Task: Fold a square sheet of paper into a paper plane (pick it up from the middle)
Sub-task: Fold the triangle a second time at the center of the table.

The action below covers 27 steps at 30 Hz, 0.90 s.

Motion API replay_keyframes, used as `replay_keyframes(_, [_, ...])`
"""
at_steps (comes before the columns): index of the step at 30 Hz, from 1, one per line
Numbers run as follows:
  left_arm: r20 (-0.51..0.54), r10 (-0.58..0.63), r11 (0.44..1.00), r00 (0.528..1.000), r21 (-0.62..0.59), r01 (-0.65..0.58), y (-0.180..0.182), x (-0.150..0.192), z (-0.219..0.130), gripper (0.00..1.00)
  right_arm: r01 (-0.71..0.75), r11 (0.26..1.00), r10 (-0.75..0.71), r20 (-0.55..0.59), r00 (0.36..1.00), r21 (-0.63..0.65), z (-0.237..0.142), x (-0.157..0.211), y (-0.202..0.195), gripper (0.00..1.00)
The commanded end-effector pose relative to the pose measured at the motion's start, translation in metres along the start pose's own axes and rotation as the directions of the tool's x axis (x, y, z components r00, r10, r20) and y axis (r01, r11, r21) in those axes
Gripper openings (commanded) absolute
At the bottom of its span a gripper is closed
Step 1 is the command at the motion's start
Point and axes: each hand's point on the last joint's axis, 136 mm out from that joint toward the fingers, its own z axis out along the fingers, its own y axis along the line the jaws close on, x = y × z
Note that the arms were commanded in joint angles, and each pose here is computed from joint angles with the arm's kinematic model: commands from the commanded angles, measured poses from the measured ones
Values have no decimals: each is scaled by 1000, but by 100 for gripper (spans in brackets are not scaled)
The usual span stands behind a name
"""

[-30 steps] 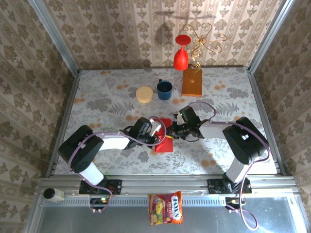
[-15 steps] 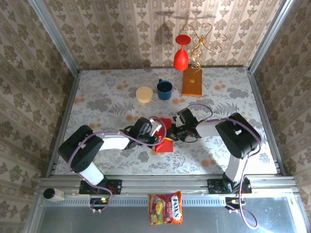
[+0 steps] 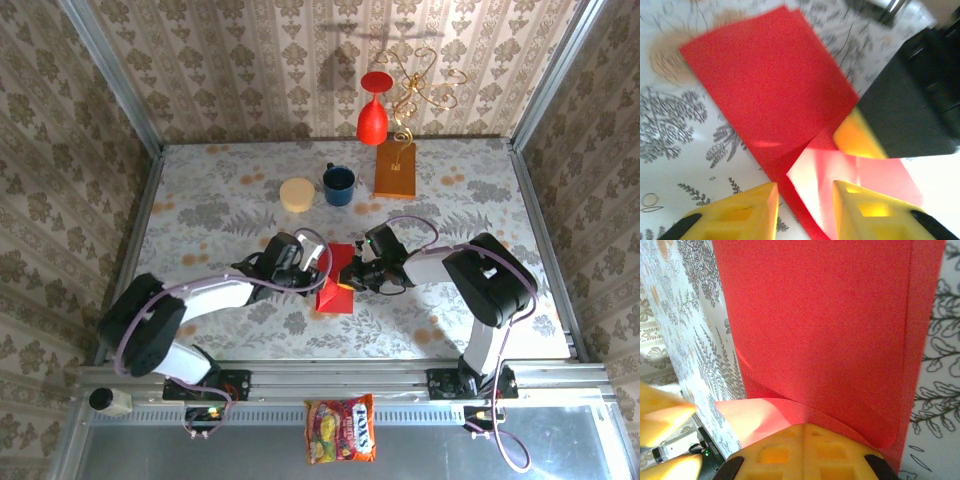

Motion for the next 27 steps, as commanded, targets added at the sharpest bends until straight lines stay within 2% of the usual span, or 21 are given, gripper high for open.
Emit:
replay_keyframes(1, [13, 16, 999, 1000, 37, -17, -19, -8, -15, 33, -80, 986, 82, -4, 997, 145, 2, 15, -43, 0])
replay_keyframes(6, [-37, 94, 986, 995, 139, -88, -63, 5, -10, 9, -82, 985, 83, -5, 997, 150, 2, 16, -45, 0])
replay_keyframes(9, [-74, 125, 977, 989, 181, -110, -79, 17, 1, 0, -84, 984, 85, -3, 996, 154, 2, 16, -46, 0])
replay_keyframes(19, [-135, 127, 985, 983, 137, -108, -65, 36, 33, 0, -85, 983, 87, -6, 996, 163, 2, 17, -48, 0])
replay_keyframes(27, [-134, 63, 995, 989, 80, -52, -41, 44, 38, 0, -87, 981, 90, -10, 996, 171, 3, 18, -51, 0])
